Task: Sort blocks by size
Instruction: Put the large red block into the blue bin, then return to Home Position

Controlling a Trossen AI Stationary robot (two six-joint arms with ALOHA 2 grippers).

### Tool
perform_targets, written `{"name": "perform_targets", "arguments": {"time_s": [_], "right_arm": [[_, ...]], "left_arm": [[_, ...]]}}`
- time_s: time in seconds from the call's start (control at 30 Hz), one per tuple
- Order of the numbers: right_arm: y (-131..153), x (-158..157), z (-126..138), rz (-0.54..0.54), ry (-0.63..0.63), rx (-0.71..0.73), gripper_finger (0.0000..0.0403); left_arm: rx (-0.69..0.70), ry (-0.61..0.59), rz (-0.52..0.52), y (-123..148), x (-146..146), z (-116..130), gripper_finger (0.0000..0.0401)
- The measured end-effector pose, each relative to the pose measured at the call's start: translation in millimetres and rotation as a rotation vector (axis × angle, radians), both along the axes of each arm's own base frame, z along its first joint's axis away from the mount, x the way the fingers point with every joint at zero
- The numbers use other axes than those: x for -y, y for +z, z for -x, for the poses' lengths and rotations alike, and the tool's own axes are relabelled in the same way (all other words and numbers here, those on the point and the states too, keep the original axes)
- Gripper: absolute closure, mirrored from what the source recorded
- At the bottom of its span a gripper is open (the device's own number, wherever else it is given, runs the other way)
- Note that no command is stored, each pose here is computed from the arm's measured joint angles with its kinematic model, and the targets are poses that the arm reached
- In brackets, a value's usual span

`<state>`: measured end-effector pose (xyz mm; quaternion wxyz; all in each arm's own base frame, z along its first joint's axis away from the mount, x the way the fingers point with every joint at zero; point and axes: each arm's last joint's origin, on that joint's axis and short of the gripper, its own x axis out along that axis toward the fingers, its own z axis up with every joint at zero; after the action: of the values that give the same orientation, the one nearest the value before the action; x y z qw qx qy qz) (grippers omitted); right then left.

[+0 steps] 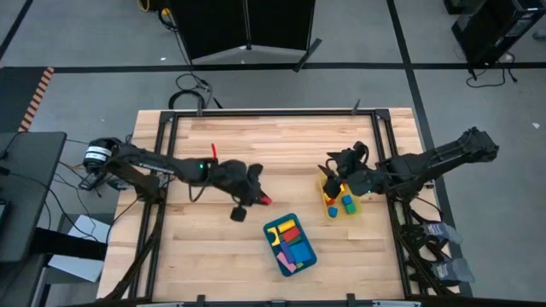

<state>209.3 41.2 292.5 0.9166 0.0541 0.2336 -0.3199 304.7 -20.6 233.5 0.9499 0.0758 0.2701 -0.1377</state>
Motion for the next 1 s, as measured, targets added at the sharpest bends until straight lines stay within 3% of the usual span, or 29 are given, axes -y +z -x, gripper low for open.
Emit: {"name": "perform_targets", "arguments": {"time_s": [0.2,0.47,0.6,0.87,1.0], "right_arm": [[-5,-9,-5,0.008,-0.045,0.034,0.0162],[-11,-22,-17,0.005,-0.032,0.075,0.0175],[-12,-28,-20,0.015,-0.008,0.085,0.0182],[-11,-41,-16,0.062,0.020,0.100,0.0189],[-21,-49,-14,0.081,0.062,0.105,0.0192]], "left_arm": [[0.144,-0.032,0.159,-3,36,-20,0.0338],[0.119,-0.059,0.315,-44,65,-42,0.0338],[0.107,-0.015,0.433,-62,70,-51,0.0333],[0.101,-0.043,0.457,-69,72,-53,0.0149],[0.172,-0.055,0.473,-61,70,-55,0.0104]]}}
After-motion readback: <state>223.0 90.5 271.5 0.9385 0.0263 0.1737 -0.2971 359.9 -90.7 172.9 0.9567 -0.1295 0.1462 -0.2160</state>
